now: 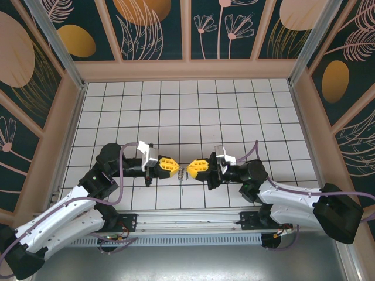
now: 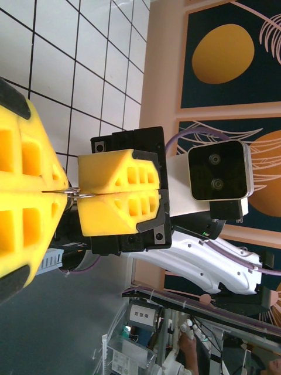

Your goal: Put the keys on the keyring

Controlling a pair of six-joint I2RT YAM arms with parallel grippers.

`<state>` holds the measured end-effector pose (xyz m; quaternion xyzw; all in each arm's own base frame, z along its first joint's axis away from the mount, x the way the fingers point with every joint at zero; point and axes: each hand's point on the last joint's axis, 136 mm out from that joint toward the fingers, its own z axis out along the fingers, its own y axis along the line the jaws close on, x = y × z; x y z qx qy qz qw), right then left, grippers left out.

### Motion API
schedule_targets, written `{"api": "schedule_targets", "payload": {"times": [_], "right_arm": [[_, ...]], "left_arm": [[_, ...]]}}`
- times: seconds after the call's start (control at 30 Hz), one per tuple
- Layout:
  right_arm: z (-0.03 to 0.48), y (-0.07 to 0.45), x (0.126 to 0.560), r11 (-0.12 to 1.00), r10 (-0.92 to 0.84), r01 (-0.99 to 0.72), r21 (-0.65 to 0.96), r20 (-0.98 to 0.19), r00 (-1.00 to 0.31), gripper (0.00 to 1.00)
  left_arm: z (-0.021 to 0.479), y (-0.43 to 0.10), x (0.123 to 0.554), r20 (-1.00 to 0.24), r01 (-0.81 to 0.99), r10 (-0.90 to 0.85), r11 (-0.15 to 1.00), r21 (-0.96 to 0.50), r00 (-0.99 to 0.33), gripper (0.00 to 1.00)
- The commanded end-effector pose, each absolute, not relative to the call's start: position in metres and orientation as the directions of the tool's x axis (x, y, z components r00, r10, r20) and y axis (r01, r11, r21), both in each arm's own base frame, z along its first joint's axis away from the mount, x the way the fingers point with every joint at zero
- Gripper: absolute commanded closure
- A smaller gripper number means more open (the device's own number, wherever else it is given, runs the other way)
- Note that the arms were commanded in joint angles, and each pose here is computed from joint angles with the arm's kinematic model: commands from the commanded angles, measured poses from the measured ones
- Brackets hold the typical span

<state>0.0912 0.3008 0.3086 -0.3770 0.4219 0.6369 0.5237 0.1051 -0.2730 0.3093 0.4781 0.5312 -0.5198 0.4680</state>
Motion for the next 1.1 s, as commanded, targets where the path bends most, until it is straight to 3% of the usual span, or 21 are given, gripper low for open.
{"api": "schedule_targets", "payload": {"times": [0.0,0.5,0.83,1.07], "right_arm": [[0.324,0.297,0.09,-0.102,0.398,-0.989,0.107,-0.907,-0.139,1.0],[0.323,0.291,0.088,-0.094,0.401,-0.991,0.098,-0.907,-0.128,1.0],[0.303,0.286,0.087,-0.026,0.345,-0.999,0.035,-0.938,-0.042,1.0],[0.31,0.281,0.096,0.053,0.38,-0.998,0.023,-0.925,-0.001,1.0]], "left_arm": [[0.327,-0.272,0.1,-0.998,0.998,-0.02,-0.021,-0.056,-0.057,1.0],[0.329,-0.273,0.093,-0.998,0.996,-0.013,-0.066,-0.064,-0.065,1.0],[0.326,-0.279,0.09,-0.995,0.99,0.073,-0.12,-0.08,-0.072,1.0],[0.334,-0.282,0.089,-0.999,0.988,0.04,-0.15,-0.04,-0.034,1.0]]}}
